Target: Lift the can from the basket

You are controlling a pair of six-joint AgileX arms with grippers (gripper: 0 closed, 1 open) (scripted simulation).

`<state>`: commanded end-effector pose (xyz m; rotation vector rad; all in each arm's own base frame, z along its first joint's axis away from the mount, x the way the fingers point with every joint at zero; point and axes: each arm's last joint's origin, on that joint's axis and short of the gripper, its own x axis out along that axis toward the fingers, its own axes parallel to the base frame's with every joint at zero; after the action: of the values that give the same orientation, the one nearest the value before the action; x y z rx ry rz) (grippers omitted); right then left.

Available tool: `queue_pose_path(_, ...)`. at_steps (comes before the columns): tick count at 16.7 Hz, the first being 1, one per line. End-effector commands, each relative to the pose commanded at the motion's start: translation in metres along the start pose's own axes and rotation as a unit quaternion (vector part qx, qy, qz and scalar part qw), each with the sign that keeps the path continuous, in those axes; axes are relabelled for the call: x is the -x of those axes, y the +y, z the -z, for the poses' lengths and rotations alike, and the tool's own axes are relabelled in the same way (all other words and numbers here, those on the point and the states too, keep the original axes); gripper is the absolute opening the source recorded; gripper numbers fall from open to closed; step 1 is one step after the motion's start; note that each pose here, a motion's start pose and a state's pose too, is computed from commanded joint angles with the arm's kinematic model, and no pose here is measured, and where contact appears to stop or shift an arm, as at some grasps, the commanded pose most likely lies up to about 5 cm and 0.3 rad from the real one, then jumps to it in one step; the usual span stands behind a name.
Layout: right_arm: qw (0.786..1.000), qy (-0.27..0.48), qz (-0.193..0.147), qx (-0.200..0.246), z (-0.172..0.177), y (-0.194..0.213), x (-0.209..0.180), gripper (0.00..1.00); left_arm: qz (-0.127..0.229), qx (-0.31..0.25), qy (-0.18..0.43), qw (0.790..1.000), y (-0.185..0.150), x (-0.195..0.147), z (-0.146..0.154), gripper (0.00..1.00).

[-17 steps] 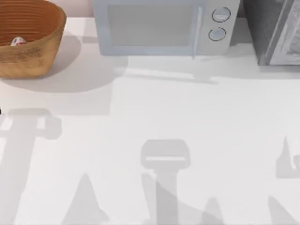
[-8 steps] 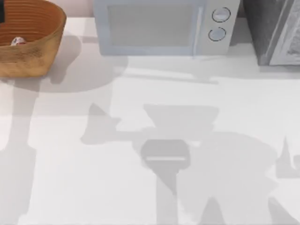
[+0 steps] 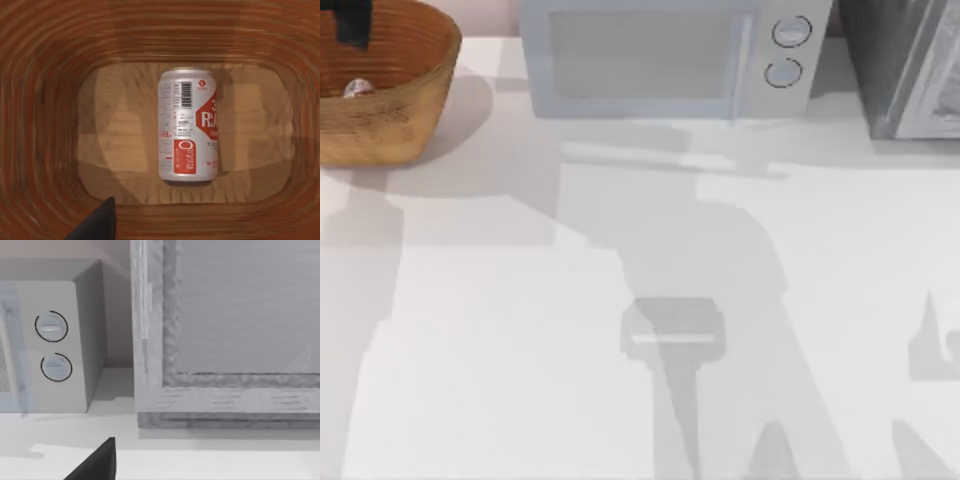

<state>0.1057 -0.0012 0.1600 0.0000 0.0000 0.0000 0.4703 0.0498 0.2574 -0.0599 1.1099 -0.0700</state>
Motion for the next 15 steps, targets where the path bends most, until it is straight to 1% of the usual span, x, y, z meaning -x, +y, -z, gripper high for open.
queue_pose_path(4,1.0,0.0,0.0,0.0,0.0,0.0,0.0,1.0,0.01,0.006,0.052,0.999,0.013,-0.055,-0.009,1.0)
queue_pose_path(7,1.0,0.0,0.0,0.0,0.0,0.0,0.0,1.0,0.014,0.008,0.075,0.997,0.018,-0.079,-0.009,1.0)
queue_pose_path(9,1.0,0.0,0.0,0.0,0.0,0.0,0.0,1.0,0.015,0.009,0.079,0.997,0.019,-0.083,-0.009,1.0)
queue_pose_path(15,1.0,0.0,0.0,0.0,0.0,0.0,0.0,1.0,0.016,0.004,0.073,0.997,0.015,-0.081,-0.011,1.0)
